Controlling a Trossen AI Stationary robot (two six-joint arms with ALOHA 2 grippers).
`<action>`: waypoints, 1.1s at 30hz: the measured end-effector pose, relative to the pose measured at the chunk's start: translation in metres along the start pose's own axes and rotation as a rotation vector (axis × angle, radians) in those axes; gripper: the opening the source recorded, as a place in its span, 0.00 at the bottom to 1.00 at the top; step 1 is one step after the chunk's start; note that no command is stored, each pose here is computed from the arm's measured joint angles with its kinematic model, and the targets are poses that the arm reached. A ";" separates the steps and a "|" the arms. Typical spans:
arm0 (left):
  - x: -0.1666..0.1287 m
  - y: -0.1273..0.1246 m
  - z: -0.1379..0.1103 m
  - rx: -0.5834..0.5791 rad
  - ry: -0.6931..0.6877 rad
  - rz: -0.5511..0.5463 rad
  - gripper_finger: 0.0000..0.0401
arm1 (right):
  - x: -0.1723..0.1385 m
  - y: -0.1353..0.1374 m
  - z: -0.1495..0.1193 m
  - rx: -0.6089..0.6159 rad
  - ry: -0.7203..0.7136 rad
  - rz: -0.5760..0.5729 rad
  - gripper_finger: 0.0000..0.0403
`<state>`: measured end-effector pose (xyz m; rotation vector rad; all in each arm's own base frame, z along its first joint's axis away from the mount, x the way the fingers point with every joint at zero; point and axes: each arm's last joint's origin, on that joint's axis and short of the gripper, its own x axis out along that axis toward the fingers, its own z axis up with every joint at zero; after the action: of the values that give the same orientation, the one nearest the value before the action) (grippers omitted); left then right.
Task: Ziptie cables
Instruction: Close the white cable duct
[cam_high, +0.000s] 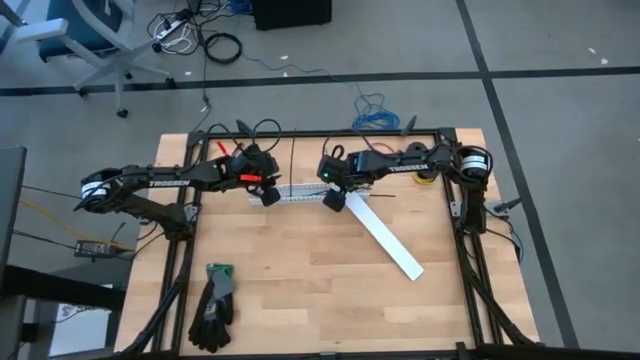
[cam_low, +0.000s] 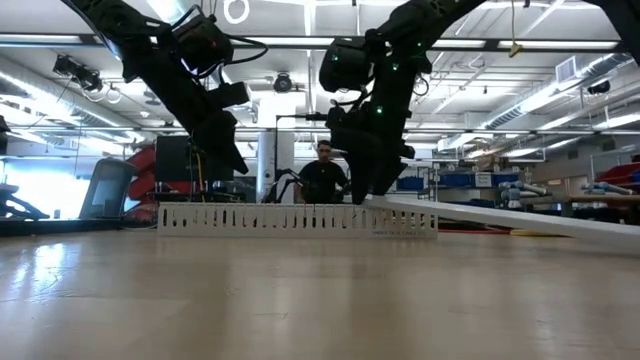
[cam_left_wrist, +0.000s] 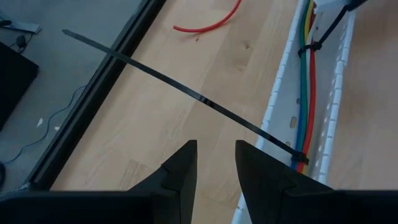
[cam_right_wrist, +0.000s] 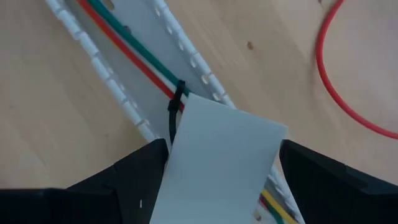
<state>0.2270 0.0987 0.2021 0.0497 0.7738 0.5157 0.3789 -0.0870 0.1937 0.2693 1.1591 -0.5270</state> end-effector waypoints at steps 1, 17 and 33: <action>0.000 0.000 0.000 0.000 0.000 0.000 0.30 | 0.000 0.001 0.000 0.004 0.001 0.001 0.76; 0.000 0.000 0.000 -0.003 0.001 -0.001 0.30 | -0.001 0.004 -0.003 0.032 0.009 -0.026 0.53; 0.000 -0.001 0.000 -0.003 0.000 -0.029 0.30 | -0.001 0.004 -0.003 0.022 0.011 -0.027 0.53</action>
<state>0.2274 0.0975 0.2017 0.0358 0.7731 0.4895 0.3780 -0.0822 0.1930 0.2762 1.1700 -0.5621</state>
